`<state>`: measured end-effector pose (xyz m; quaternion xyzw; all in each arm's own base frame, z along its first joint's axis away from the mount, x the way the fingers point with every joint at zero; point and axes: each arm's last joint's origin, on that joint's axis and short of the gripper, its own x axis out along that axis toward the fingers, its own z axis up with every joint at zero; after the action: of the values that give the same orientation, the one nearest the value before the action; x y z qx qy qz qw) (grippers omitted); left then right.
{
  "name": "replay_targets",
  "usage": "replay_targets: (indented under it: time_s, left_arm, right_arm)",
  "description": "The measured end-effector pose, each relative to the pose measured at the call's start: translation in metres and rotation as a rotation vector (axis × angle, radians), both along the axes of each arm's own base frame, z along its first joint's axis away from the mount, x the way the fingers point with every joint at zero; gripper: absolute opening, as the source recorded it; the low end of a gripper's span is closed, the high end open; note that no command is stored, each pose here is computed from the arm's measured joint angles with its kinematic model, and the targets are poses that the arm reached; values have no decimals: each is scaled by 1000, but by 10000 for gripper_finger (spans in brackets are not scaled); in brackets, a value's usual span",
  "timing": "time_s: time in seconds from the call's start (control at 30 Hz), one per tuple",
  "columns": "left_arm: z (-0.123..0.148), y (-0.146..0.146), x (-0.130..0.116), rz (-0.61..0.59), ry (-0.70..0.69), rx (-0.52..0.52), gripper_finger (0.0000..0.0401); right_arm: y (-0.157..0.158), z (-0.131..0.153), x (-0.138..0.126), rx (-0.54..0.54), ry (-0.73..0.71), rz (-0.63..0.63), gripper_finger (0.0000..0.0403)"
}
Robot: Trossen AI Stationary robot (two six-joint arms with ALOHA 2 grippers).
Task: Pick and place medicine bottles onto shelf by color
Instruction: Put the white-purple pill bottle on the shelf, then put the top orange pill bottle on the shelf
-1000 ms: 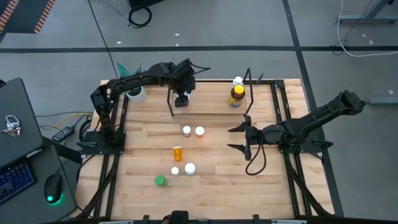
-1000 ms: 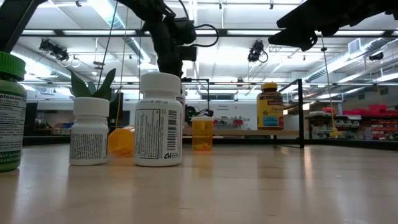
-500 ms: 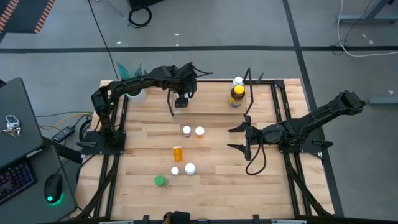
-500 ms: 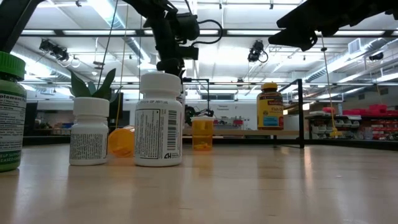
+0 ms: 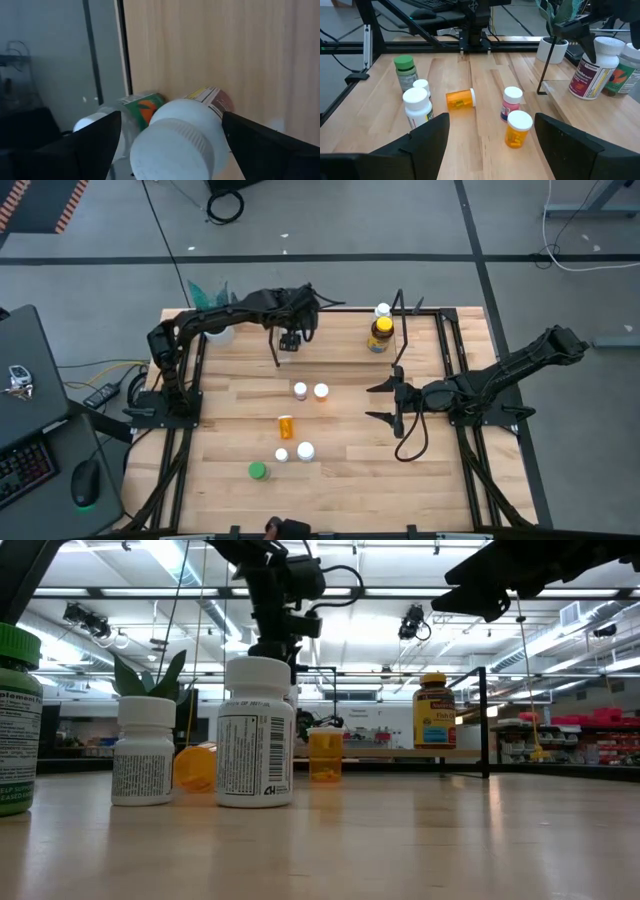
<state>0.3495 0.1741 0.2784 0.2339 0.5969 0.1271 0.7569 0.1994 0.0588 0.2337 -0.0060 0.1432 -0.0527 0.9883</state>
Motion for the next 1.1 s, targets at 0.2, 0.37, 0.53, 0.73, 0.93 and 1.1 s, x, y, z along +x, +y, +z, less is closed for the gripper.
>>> replay_targets:
  time_s: [0.2, 0.37, 0.53, 0.73, 0.93, 1.1]
  left_arm:
    - [2, 1, 1, -9, 23, 66, 352]
    - [4, 3, 3, 1, 18, 119, 352]
    - [6, 4, 5, 2, -14, 133, 352]
    - [11, -5, 8, 1, -60, 124, 347]
    - [40, -35, 5, -52, -197, 72, 320]
    - [61, -72, -2, -103, -273, -10, 299]
  right_arm:
    - [0, 0, 0, 0, 0, 0, 299]
    - [0, 0, 0, 0, 0, 0, 299]
    - [0, 0, 0, 0, 0, 0, 299]
    - [0, 0, 0, 0, 0, 0, 299]
    - [0, 0, 0, -8, 1, 2, 299]
    - [0, 0, 0, -18, 0, -8, 299]
